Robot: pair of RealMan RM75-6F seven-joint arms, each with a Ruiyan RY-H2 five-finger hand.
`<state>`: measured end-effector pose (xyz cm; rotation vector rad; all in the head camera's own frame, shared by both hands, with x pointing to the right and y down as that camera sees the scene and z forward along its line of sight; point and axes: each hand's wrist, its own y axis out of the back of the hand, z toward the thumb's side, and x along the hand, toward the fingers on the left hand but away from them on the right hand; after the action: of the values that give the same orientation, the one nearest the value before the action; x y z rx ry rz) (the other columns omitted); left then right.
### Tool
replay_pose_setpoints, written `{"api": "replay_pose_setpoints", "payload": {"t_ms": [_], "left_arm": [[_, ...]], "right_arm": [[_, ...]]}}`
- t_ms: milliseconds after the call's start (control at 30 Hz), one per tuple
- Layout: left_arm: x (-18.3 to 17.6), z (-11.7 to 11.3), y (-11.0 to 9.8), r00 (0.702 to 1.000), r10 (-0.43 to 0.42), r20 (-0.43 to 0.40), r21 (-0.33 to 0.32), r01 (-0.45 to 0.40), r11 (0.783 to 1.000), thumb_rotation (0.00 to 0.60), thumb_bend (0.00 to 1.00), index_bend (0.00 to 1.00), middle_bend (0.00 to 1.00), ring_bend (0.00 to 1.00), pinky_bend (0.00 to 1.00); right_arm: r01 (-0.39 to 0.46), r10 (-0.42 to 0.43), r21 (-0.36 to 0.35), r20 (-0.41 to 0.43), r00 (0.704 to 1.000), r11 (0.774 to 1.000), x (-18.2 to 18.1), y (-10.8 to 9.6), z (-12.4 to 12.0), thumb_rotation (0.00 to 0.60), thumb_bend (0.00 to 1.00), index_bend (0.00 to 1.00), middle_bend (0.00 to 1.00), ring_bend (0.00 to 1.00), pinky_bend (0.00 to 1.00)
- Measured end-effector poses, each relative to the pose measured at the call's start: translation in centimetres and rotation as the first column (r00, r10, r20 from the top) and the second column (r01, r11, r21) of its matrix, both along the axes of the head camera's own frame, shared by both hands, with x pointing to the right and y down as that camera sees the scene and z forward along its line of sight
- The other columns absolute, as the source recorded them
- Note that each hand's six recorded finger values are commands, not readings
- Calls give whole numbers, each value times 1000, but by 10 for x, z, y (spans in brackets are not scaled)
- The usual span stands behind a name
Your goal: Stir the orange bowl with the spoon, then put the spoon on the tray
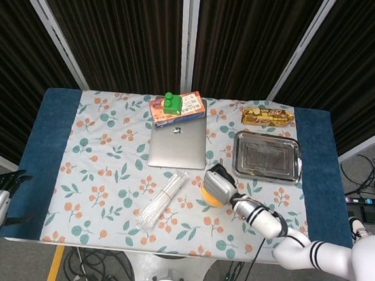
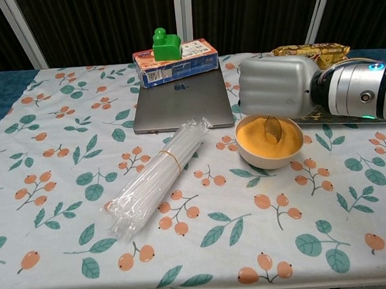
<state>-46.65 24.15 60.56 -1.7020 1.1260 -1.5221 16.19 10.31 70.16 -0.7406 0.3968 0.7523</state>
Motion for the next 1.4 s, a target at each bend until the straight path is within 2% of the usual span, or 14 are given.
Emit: {"api": "replay_pose_setpoints", "payload": {"t_ms": [200, 367, 567, 700, 833, 1000, 1267, 1400], "left_arm": [[-2, -1, 1, 1000, -2, 2, 4, 2, 1000, 600, 0, 259, 223, 149, 138], [-2, -1, 2, 1000, -3, 1, 2, 3, 1000, 600, 0, 259, 223, 149, 138], [-3, 1, 4, 1000, -11, 1, -6, 11, 1000, 600, 0, 259, 223, 149, 138], [-4, 2, 5, 1000, -13, -2, -10, 13, 1000, 600, 0, 259, 223, 149, 138], [-4, 2, 5, 1000, -13, -5, -10, 13, 1000, 600, 0, 259, 223, 150, 138], [-4, 2, 4, 1000, -12, -8, -6, 12, 1000, 600, 0, 259, 223, 149, 138], [-4, 1, 6, 1000, -13, -10, -1, 12, 1000, 600, 0, 259, 223, 149, 138], [-3, 1, 5, 1000, -11, -11, -1, 11, 1000, 600, 0, 259, 223, 149, 138]], "right_arm": [[9, -10, 39, 18, 1000, 999, -4, -8, -14, 600, 474, 901, 1000, 1000, 1000], [28, -29, 27, 58, 998, 999, -20, -3, -24, 600, 473, 901, 1000, 1000, 1000], [50, -50, -8, 43, 998, 999, -31, 9, -9, 600, 475, 901, 1000, 1000, 1000], [61, -61, -3, 8, 998, 998, -27, 11, 2, 600, 476, 903, 1000, 1000, 1000], [52, -51, 31, -32, 998, 998, -19, 2, 6, 600, 475, 905, 1000, 1000, 1000], [50, -46, 84, -43, 998, 995, -15, -12, -2, 600, 475, 906, 1000, 1000, 1000], [91, -93, 117, 10, 996, 989, -26, -11, -28, 600, 475, 913, 1000, 1000, 1000], [113, -115, 145, 2, 993, 983, -24, -10, -32, 600, 475, 929, 1000, 1000, 1000]]}}
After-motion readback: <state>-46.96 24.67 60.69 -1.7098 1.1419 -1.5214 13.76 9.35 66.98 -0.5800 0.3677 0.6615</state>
